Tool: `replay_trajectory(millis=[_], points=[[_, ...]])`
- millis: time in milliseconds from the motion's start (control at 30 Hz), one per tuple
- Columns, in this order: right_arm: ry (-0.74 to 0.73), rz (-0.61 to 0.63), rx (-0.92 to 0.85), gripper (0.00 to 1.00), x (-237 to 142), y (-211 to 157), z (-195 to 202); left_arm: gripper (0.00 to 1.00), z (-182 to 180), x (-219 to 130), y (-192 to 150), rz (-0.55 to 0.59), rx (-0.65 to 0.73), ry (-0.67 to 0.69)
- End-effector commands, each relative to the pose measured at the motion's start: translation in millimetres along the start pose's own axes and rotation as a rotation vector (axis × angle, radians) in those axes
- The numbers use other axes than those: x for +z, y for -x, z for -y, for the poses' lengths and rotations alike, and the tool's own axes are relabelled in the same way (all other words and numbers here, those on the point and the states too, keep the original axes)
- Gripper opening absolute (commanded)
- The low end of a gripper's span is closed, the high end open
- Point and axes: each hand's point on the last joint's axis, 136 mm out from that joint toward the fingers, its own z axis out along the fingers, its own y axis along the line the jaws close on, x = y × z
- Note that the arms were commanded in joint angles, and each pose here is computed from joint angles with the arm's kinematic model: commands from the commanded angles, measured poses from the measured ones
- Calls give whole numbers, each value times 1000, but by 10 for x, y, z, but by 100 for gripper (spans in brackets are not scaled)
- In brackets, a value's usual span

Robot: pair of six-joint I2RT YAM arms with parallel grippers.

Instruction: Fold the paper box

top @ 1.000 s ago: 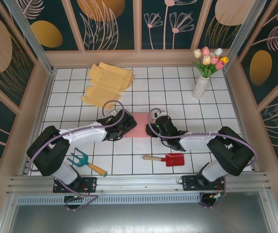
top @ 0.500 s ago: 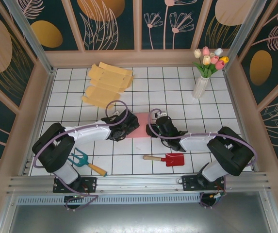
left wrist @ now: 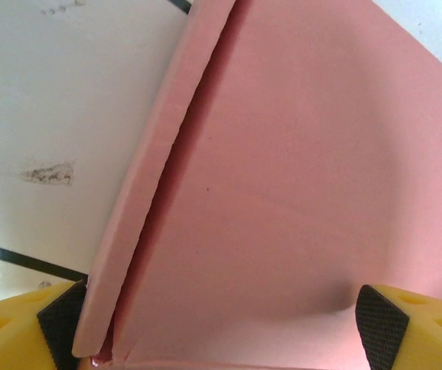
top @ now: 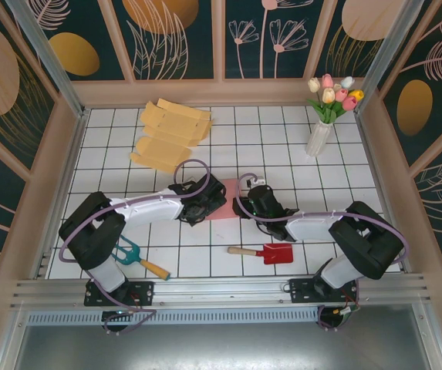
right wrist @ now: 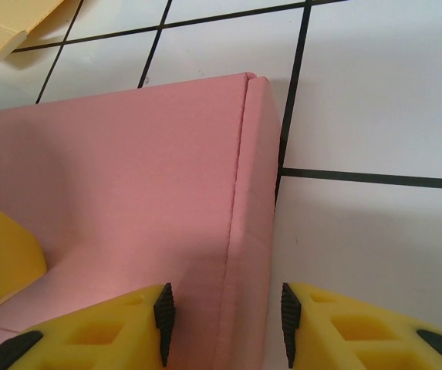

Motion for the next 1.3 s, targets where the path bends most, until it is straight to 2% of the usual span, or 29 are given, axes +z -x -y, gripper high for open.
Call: replay_trajectory(millis=[0,167,367,600,1000,1267], points=[[-23,-32,-4,45,-2,-152,60,91,72,-46,-49,-27,-23,6],[-26,-32,-5,45,9,-163,55,92,41,-135,-30,-18,-40,21],[-39,-28,2,44,8,-169,72,92,-9,-211,108,59,-6,38],[-59,-12,12,44,-12,-202,76,92,34,5,158,92,109,107],[-59,79,78,45,-165,-188,-42,91,486,34,477,197,258,134],[-118,93,81,45,-139,-182,58,96,209,-42,650,223,235,225]])
